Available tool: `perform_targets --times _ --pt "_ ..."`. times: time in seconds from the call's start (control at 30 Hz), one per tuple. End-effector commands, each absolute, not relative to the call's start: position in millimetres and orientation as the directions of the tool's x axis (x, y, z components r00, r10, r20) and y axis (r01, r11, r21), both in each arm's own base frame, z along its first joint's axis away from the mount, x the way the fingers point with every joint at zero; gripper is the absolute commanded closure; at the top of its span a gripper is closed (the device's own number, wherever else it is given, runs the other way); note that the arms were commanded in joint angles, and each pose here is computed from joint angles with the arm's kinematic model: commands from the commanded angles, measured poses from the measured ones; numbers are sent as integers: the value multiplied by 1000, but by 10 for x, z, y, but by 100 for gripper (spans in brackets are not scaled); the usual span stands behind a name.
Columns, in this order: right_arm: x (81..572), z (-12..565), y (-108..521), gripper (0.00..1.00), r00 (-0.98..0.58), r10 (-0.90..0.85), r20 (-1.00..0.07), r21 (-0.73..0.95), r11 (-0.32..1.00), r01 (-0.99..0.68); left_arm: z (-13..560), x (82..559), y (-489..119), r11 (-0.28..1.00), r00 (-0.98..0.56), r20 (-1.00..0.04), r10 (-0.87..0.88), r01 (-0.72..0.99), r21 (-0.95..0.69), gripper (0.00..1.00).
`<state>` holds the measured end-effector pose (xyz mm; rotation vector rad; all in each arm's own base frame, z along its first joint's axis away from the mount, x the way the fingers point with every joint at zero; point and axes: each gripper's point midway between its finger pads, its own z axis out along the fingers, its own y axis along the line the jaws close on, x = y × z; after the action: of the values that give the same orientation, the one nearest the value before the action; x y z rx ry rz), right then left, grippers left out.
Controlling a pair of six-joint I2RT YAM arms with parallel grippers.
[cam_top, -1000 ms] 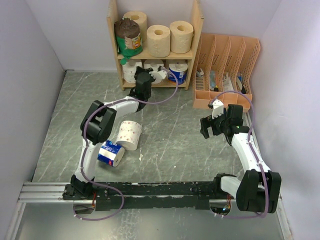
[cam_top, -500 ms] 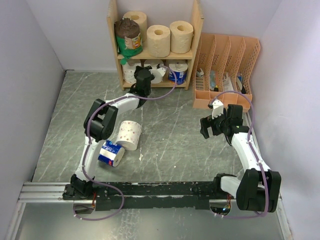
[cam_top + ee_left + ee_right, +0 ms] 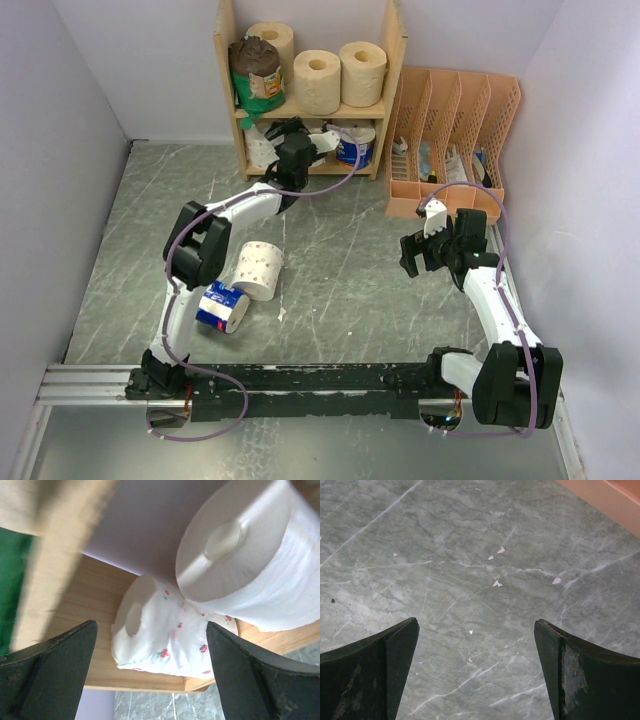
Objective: Place and organize the paper towels onto the shelf
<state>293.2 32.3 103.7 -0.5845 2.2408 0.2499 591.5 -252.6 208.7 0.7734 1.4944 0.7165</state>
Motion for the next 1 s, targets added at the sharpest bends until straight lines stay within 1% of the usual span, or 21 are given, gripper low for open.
perform_targets --times 0.0,0.1,0.2,0.27,0.3,0.37,0.43,0.47,0.5,0.63,0.83,0.97 --pt "2919 1132 350 0 -546 -341 -765 -21 861 -508 2982 5544 -2642 698 27 -700 714 61 714 0" --pt "2914 1164 354 0 -536 -342 -772 -27 860 -510 3111 5241 -2774 725 21 -746 666 215 654 0" --pt "2911 1193 354 0 -527 -342 -778 -34 860 -509 3076 4806 -2915 711 -24 -794 607 463 529 1" --pt "2907 1205 359 0 -522 -342 -781 -35 859 -510 2955 4409 -3033 625 -52 -802 595 657 421 1" --pt "2903 1214 364 0 -520 -342 -783 -35 858 -512 2889 4225 -3045 581 -75 -801 594 729 363 1" --pt "2896 1228 389 0 -513 -345 -786 -32 851 -524 2765 3865 -3029 474 -133 -790 599 854 216 1" --pt "2885 1277 438 0 -498 -345 -795 -22 838 -545 2669 3484 -2989 324 -176 -771 612 945 42 2" --pt "2886 1306 460 0 -494 -341 -800 -15 834 -551 2629 3309 -2956 252 -176 -759 627 968 -16 1" --pt "2890 1331 476 0 -492 -337 -803 -8 832 -555 2596 3155 -2914 214 -187 -744 641 975 -61 0" --pt "2893 1362 477 0 -487 -330 -809 -8 834 -551 2540 2887 -2839 125 -181 -714 676 984 -131 0" --pt "2879 1366 468 0 -482 -337 -809 -19 834 -552 2128 2911 -2674 102 -258 -670 696 959 -264 1" --pt "2875 1342 460 0 -482 -343 -806 -24 833 -553 1909 2977 -2559 102 -291 -641 711 944 -315 1"
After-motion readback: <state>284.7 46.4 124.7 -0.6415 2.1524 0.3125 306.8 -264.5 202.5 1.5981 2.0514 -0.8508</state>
